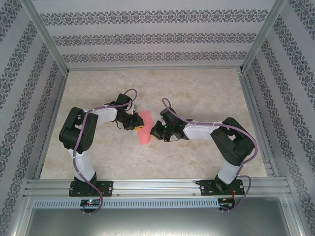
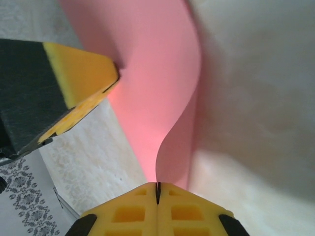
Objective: Fold a paper plane with a square sheet of paper (pick it up from the middle)
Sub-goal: Third fold the triangle at the center of the table.
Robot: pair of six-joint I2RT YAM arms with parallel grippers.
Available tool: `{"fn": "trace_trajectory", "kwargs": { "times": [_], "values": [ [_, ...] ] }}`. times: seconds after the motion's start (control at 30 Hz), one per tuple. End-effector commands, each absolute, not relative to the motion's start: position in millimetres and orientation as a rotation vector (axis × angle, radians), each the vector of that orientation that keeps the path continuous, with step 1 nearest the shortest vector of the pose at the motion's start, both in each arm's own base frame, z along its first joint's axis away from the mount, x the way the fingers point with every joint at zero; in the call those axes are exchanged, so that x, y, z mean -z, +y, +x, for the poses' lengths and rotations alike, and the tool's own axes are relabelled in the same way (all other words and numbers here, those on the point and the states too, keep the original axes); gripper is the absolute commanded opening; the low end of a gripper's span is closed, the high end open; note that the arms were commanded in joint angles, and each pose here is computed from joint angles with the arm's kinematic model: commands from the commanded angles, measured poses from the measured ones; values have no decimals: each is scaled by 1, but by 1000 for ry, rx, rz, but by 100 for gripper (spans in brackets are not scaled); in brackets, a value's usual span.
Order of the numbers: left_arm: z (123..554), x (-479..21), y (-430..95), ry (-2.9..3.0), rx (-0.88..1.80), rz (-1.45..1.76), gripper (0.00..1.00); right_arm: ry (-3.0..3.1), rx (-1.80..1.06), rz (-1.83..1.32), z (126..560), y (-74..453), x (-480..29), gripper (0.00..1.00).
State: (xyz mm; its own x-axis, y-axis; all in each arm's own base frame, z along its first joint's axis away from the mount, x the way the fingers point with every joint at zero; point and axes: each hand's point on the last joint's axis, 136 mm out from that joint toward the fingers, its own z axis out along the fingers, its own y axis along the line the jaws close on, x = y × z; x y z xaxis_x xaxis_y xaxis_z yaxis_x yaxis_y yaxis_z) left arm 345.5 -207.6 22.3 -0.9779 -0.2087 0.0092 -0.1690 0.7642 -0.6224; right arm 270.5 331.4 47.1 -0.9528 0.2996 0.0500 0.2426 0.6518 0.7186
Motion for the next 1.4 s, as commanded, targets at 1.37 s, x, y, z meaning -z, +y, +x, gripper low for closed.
{"fn": "trace_trajectory", "kwargs": {
  "times": [1.37],
  "values": [
    [358,-7,-186,2974,774,-411,11,2720,-1314,312,304,383,-27,2]
  ]
}}
